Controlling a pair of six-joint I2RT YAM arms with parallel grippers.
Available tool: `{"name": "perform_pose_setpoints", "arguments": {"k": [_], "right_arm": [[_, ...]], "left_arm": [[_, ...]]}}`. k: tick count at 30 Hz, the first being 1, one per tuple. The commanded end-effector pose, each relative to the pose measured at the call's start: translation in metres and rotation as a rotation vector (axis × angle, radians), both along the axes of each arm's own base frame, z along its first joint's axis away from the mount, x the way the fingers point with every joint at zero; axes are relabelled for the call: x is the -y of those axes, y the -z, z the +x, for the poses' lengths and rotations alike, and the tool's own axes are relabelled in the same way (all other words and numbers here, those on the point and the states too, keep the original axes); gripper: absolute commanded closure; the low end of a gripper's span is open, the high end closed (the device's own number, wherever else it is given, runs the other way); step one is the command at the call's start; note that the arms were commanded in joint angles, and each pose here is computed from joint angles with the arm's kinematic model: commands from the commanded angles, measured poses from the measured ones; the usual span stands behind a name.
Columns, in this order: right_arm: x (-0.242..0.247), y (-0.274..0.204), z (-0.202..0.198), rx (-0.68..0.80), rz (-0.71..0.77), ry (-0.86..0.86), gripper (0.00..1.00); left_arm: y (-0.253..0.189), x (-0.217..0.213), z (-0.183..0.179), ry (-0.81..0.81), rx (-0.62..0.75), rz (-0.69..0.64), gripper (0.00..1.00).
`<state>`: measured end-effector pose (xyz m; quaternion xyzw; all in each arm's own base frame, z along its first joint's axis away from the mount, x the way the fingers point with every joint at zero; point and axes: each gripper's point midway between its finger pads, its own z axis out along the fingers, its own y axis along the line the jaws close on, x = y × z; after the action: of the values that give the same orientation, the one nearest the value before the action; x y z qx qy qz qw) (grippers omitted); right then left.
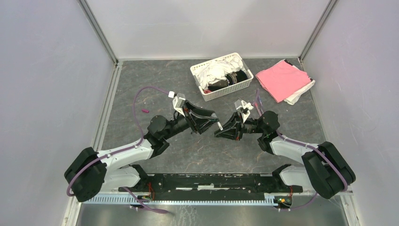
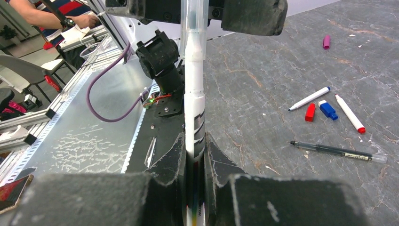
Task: Insert the pens into the pen caps
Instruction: Move the pen cap to the pen.
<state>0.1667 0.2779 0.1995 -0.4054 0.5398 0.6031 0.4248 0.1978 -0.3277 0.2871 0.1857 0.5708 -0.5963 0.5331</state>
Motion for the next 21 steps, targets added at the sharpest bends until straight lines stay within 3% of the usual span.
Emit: {"name": "perform_pose_setpoints", "arguments": {"k": [1, 12, 17, 21], "right_arm": [[-0.0023, -0.0093, 0.0001, 0.052, 0.021, -0.016, 1.00], [-0.0024, -0.0089, -0.0004, 0.050, 0.018, -0.020, 1.00], [-0.0025, -0.0087, 0.0001, 0.048, 0.017, -0.019, 1.00], [-0.0024, -0.0087, -0.0002, 0.046, 0.017, -0.019, 1.00]], "left_arm": [[-0.0277, 0.0020, -0.0047, 0.025, 0.041, -0.070, 0.36], [-0.0280, 0.0002, -0.0012, 0.003, 0.026, -0.074, 0.40], [-0.0281, 0.0015, -0.0015, 0.010, 0.025, -0.071, 0.47], [-0.0261, 0.0033, -0.0011, 0.015, 0.020, -0.063, 0.62]]}}
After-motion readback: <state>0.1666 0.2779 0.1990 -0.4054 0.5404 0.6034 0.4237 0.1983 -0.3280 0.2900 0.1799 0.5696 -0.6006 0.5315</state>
